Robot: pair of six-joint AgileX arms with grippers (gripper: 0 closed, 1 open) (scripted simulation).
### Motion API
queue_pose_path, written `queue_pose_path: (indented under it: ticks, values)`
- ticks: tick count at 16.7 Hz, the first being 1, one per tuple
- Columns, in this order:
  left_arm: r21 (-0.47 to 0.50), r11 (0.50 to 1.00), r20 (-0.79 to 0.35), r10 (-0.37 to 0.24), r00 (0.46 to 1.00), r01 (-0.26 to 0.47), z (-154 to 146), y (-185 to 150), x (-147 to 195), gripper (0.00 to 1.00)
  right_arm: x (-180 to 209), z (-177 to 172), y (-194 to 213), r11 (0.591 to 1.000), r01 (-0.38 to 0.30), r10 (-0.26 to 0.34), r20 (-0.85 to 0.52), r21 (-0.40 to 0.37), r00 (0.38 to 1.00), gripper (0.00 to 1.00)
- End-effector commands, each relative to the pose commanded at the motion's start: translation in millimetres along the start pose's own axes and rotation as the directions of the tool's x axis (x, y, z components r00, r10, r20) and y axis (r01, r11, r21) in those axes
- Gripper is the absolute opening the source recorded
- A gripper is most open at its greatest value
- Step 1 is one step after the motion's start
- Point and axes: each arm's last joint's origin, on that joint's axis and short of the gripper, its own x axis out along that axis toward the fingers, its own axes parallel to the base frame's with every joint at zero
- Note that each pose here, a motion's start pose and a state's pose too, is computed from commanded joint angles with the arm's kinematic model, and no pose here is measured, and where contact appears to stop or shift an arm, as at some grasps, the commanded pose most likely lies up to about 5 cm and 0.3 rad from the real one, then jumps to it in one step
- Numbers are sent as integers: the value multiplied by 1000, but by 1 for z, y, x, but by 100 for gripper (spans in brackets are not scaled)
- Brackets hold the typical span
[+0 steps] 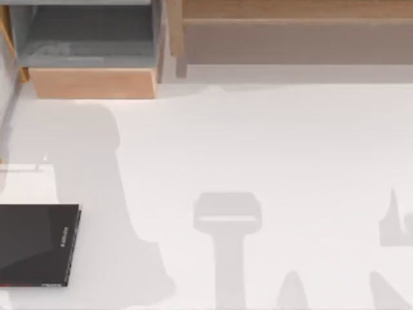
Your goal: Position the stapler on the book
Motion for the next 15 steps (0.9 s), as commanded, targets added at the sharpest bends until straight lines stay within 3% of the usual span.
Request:
queue_pose_path:
  ticks: [15]
  values:
    - [3,1000,-3,-2,1000,2,-5,3,8,100,0,0,0,1000,0,0,0,0,1000,100]
